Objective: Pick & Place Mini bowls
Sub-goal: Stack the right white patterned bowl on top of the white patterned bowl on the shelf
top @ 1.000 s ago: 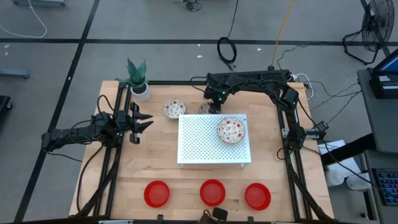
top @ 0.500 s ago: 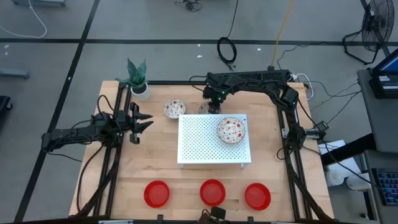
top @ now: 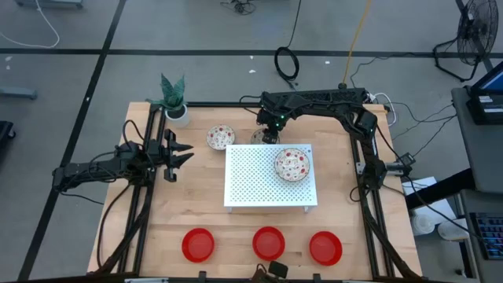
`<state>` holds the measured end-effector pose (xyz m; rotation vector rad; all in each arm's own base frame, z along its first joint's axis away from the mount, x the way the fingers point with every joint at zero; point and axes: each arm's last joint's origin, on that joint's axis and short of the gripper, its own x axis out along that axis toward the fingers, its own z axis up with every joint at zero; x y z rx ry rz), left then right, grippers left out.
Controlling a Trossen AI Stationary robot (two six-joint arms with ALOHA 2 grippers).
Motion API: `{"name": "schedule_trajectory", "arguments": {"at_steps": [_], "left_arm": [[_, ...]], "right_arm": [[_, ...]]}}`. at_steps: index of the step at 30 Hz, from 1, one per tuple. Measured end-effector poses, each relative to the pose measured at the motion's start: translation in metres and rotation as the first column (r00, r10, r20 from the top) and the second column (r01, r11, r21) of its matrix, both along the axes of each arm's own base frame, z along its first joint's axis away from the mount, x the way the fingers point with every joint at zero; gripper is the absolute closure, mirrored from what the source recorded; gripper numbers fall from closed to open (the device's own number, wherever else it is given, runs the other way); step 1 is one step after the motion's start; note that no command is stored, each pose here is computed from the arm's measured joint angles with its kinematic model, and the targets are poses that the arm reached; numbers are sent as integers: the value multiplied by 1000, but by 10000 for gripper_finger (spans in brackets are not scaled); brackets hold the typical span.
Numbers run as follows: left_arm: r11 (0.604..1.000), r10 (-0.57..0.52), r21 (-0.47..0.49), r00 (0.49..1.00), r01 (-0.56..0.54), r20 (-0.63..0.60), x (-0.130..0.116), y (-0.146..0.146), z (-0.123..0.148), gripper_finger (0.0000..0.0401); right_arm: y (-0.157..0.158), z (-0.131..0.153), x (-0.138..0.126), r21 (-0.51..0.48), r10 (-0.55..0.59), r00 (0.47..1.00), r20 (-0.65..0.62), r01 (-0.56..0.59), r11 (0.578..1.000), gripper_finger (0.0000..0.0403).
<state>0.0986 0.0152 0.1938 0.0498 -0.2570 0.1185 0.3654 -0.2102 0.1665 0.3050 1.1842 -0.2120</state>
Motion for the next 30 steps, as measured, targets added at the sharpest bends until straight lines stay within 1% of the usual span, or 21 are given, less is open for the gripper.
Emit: {"name": "schedule_trajectory", "arguments": {"at_steps": [16, 21, 25, 30], "left_arm": [[1000, 0, 0, 1000, 0, 0, 0, 0, 0, 281], [1000, 0, 0, 1000, 0, 0, 0, 0, 0, 281], [1000, 0, 0, 1000, 0, 0, 0, 0, 0, 281], [1000, 0, 0, 1000, 0, 0, 0, 0, 0, 281]], "right_arm": [[0, 0, -1, 6, -24, 1000, -8, 24, 1000, 261], [1, 6, -2, 5, -38, 999, 0, 38, 999, 261], [1, 6, -4, 15, -39, 999, -19, 39, 999, 261], [1, 8, -4, 10, -39, 999, -8, 39, 999, 261]]}}
